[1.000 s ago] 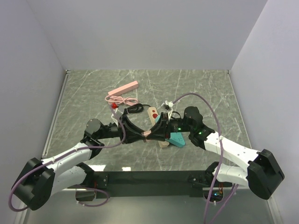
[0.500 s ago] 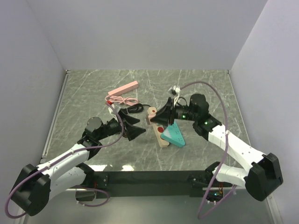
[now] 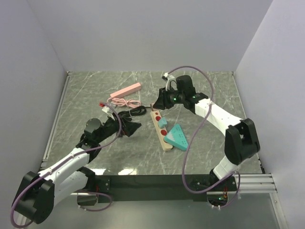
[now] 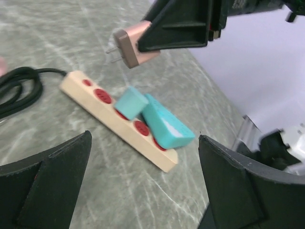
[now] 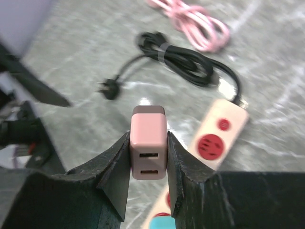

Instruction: Insert the plug

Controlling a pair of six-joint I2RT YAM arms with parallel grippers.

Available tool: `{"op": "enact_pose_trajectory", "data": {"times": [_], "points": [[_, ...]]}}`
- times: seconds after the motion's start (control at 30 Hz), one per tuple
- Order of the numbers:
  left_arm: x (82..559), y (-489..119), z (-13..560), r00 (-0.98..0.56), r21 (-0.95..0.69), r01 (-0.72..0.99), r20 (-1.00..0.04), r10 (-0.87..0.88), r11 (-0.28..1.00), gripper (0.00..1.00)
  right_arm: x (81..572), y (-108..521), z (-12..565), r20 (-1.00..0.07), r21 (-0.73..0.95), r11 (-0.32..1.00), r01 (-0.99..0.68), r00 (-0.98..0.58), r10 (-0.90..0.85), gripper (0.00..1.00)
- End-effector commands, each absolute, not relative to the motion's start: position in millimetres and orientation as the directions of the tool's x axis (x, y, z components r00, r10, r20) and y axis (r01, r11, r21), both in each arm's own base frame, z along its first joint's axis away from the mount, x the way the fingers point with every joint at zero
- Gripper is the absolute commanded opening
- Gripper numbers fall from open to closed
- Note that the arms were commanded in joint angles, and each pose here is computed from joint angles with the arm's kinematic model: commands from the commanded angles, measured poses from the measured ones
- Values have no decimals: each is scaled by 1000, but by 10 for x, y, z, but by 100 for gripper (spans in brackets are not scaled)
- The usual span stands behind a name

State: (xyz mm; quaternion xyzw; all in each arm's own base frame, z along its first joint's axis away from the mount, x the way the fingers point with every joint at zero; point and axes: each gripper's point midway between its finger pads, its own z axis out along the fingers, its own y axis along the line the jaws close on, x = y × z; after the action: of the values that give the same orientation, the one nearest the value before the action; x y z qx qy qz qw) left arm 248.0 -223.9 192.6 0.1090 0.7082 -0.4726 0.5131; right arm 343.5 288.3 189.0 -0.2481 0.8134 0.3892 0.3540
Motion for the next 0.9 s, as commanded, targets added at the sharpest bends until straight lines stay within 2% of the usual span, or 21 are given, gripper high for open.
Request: {"op": "enact_pose_trajectory", "data": {"times": [0.0,0.1,0.2,0.33,0.67,0.87], "points": [[2750,-1980,1907,-387,-540,518,-840,-382,663,100,3644,2802,1894,-769,396,643,-656,-619,-159,0],[2972,-1739,1858,-366,-549,416,-831,-419,725,99,3753,2907,1879,-766,395,649,-650,-623,-158,0],[3129,-1622,1828,-375,-568,375,-816,-441,732,99,3876,2989,1847,-759,380,673,-635,-630,-165,0],[3215,-1574,1710,-385,-553,331,-819,-426,764,99,4048,2812,1625,-709,301,785,-542,-678,-196,0],[3207,-1582,1525,-413,-550,328,-814,-407,768,99,3683,2524,1185,-612,271,828,-490,-752,-245,0],[3193,-1606,1448,-435,-552,332,-809,-395,765,99,3656,2520,1057,-582,274,829,-487,-770,-260,0]]}}
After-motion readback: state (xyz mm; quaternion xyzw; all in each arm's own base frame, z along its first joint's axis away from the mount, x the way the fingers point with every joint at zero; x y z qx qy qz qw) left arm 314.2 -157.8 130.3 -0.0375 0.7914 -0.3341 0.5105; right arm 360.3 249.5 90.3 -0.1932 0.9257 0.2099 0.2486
